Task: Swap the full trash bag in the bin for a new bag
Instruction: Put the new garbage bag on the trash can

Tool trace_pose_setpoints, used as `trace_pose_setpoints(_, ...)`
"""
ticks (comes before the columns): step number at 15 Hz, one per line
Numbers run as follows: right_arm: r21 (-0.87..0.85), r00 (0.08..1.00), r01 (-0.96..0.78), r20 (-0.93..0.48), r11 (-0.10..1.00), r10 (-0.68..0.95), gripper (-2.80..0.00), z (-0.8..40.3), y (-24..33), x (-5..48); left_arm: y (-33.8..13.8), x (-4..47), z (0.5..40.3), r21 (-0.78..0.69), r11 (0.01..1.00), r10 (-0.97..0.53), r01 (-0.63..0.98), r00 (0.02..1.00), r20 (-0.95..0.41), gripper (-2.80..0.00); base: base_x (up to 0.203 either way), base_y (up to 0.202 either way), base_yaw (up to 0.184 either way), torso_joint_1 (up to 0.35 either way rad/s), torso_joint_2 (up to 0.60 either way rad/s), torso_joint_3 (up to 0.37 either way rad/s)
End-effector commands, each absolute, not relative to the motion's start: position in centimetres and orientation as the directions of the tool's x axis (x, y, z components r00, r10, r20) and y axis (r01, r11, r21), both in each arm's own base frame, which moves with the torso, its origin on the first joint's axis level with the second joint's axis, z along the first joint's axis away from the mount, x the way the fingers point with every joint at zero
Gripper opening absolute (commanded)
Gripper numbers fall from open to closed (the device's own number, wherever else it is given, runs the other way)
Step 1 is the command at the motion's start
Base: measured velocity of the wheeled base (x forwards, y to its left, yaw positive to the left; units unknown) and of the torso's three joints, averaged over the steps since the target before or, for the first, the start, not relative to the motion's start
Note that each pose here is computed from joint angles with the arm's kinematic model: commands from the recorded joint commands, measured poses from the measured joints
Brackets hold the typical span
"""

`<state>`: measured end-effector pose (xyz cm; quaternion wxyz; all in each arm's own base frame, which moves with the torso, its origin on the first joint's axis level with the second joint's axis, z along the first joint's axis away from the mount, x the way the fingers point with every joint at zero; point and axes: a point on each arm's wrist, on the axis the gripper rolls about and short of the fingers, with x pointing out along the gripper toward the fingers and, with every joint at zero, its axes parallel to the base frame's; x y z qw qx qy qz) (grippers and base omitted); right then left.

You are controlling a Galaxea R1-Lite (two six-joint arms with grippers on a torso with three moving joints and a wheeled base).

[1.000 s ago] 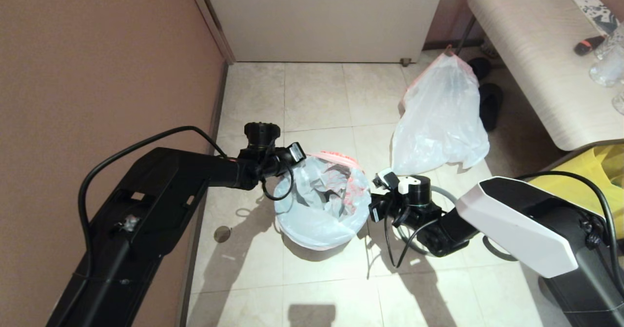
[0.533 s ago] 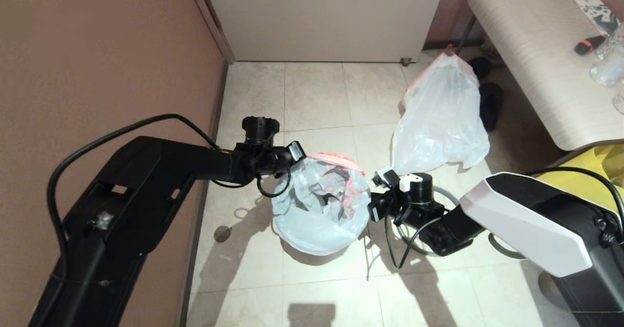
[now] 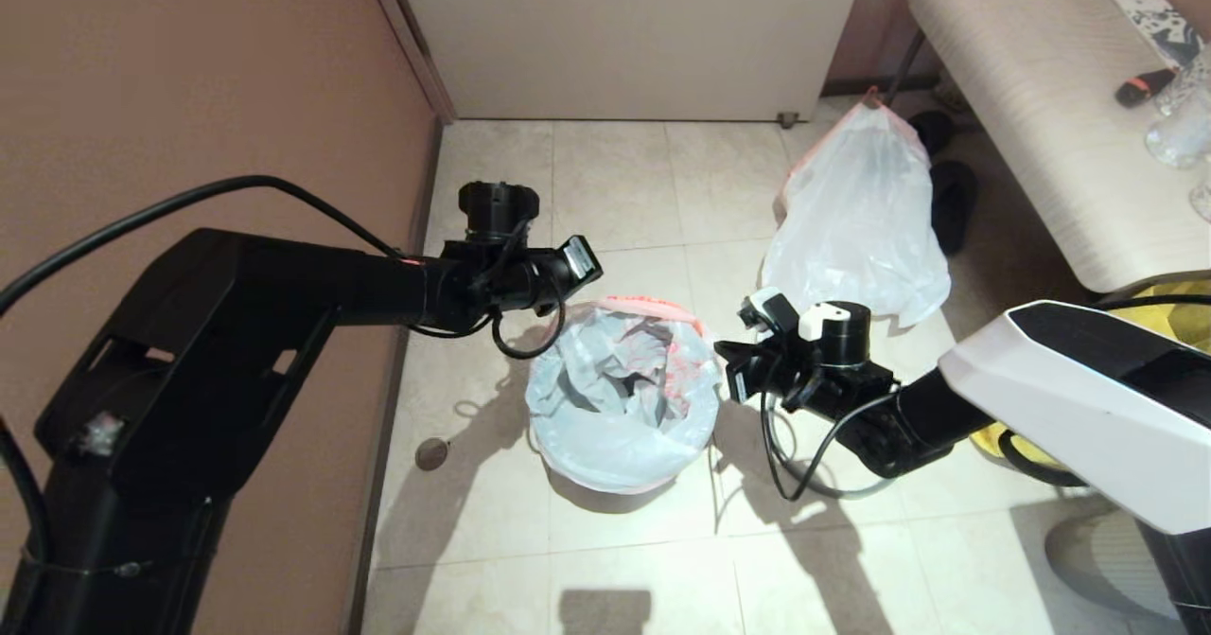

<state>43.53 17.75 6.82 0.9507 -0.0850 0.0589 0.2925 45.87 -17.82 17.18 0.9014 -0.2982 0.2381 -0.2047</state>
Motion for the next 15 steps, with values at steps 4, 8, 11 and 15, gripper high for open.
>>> trace_pose_setpoints(4,-0.069,0.834,-0.55,-0.108,0.832,0.542,-2.8,8.5,17.8,43.8,-19.8,44.6,16.2,-0.618,0.769,-0.523,0.162,0.715,-0.463,-2.8,0.0,0.0,0.0,0.0,0.0,0.0)
trace_pose_setpoints(8,-0.066,0.837,-0.546,-0.095,0.835,0.539,-2.8,9.1,17.6,43.8,-20.5,44.1,15.5,-0.576,0.805,-0.514,0.146,0.658,-0.551,-2.8,0.0,0.0,0.0,0.0,0.0,0.0)
trace_pose_setpoints(11,-0.066,0.839,-0.543,-0.085,0.837,0.538,-2.8,9.4,17.5,43.8,-21.0,45.2,13.5,-0.54,0.819,-0.513,0.192,0.668,-0.54,-2.8,0.0,0.0,0.0,0.0,0.0,0.0)
trace_pose_setpoints(15,-0.067,0.839,-0.543,-0.079,0.837,0.538,-2.8,9.8,17.4,43.7,-20.8,47.5,11.5,-0.506,0.817,-0.518,0.277,0.738,-0.432,-2.8,0.0,0.0,0.0,0.0,0.0,0.0)
